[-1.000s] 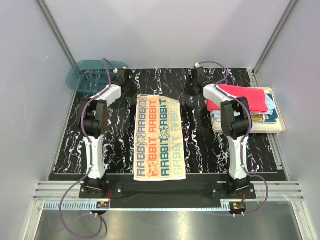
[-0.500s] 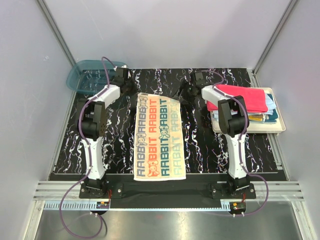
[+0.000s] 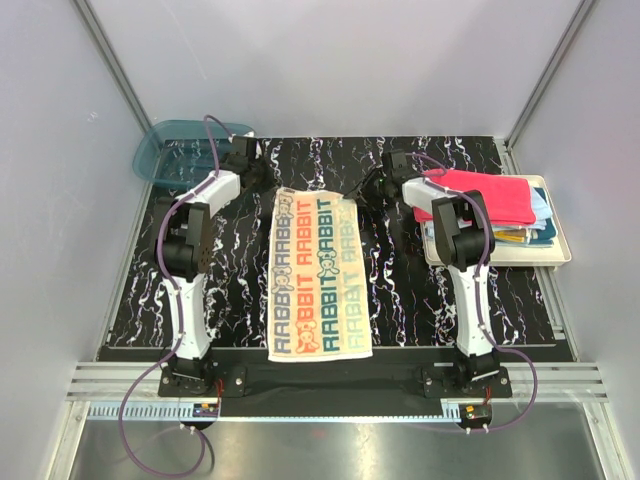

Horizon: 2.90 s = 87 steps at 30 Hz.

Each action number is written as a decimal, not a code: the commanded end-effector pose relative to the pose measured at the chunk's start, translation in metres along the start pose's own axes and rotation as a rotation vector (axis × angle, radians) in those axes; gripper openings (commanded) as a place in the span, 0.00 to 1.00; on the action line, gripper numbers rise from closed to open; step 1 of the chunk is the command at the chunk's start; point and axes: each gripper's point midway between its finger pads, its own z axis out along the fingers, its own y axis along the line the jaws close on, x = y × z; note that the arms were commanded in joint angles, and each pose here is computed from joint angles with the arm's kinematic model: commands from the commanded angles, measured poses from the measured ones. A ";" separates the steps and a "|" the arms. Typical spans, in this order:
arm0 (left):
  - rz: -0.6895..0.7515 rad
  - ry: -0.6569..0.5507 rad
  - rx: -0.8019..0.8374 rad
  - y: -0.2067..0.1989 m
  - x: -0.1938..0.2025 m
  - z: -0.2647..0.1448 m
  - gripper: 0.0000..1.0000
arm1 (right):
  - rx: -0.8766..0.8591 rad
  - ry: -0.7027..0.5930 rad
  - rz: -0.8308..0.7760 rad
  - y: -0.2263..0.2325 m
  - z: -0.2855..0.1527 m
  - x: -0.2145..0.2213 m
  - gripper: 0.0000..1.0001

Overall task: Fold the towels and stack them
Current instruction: Fold the towel

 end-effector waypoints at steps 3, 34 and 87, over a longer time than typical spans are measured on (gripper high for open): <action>0.061 -0.095 0.131 -0.043 -0.042 -0.024 0.00 | -0.073 -0.089 -0.060 0.026 -0.002 -0.040 0.27; 0.045 -0.187 0.184 -0.064 -0.007 -0.092 0.00 | -0.038 -0.459 -0.614 0.041 -0.117 -0.035 0.36; 0.055 0.038 -0.006 0.009 0.154 -0.104 0.00 | 0.232 -0.003 -0.679 0.003 -0.043 0.045 0.39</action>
